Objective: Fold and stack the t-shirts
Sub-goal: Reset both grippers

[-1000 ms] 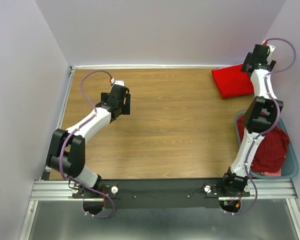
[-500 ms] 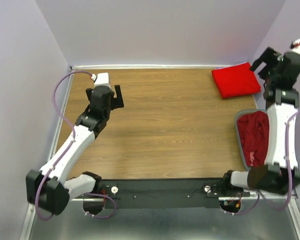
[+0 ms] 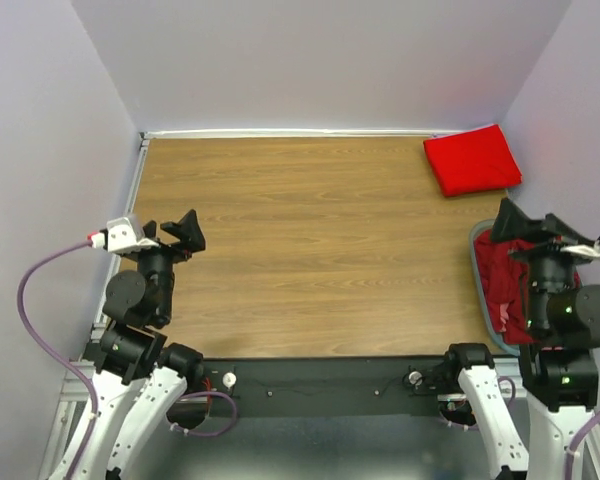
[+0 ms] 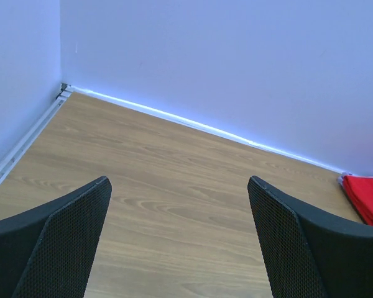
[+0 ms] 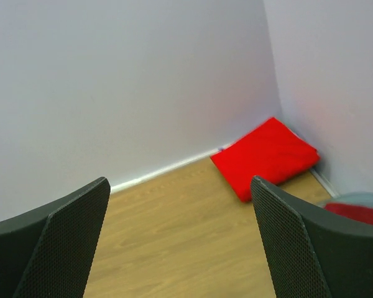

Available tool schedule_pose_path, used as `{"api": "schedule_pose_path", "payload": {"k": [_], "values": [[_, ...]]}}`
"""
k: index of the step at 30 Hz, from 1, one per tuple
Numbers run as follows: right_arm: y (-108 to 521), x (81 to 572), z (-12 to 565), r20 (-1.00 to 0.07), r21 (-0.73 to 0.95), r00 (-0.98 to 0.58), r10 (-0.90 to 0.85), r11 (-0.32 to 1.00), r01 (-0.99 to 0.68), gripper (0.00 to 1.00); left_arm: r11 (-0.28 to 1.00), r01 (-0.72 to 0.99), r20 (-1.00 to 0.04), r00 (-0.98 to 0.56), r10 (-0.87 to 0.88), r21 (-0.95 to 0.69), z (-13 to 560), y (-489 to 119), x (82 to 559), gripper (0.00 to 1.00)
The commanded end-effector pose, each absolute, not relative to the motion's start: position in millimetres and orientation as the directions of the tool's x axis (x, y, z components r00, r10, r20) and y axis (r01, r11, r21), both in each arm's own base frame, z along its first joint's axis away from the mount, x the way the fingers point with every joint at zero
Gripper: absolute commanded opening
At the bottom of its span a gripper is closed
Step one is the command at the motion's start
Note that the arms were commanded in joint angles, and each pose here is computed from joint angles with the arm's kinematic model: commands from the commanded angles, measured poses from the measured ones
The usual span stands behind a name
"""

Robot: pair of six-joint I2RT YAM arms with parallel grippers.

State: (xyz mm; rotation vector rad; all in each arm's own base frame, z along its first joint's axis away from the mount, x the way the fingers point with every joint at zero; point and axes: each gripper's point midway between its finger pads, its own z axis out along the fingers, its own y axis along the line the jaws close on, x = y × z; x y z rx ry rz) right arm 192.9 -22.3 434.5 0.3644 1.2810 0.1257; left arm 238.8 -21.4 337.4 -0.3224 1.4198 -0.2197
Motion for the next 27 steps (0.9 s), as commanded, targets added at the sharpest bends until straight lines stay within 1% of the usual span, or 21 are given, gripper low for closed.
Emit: {"api": "schedule_pose_path", "payload": {"k": [1,5,11,13,17,27], "values": [[-44,188,381,-0.941,0.305,0.232,0.248,0.918,0.254,1.00,0.924,-0.082,-0.920,0.157,-0.359,-0.374,311,-12,233,0.98],[-47,184,361,-0.942,0.305,0.229,0.246,0.911,0.278,1.00,0.916,-0.041,-0.903,0.191,-0.385,-0.399,309,-15,229,0.98],[-48,190,333,-0.946,0.307,0.195,0.258,0.904,0.296,1.00,0.911,-0.072,-0.896,0.225,-0.382,-0.407,309,-6,227,0.98],[-50,190,327,-0.948,0.305,0.191,0.255,0.901,0.309,1.00,0.906,-0.059,-0.889,0.230,-0.396,-0.419,308,-7,226,0.99],[-49,189,327,-0.948,0.300,0.197,0.248,0.904,0.304,1.00,0.906,-0.016,-0.881,0.241,-0.408,-0.424,311,-13,224,0.98],[-50,187,333,-0.950,0.287,0.211,0.230,0.910,0.299,1.00,0.918,-0.019,-0.895,0.229,-0.382,-0.397,309,-14,227,0.98]]}}
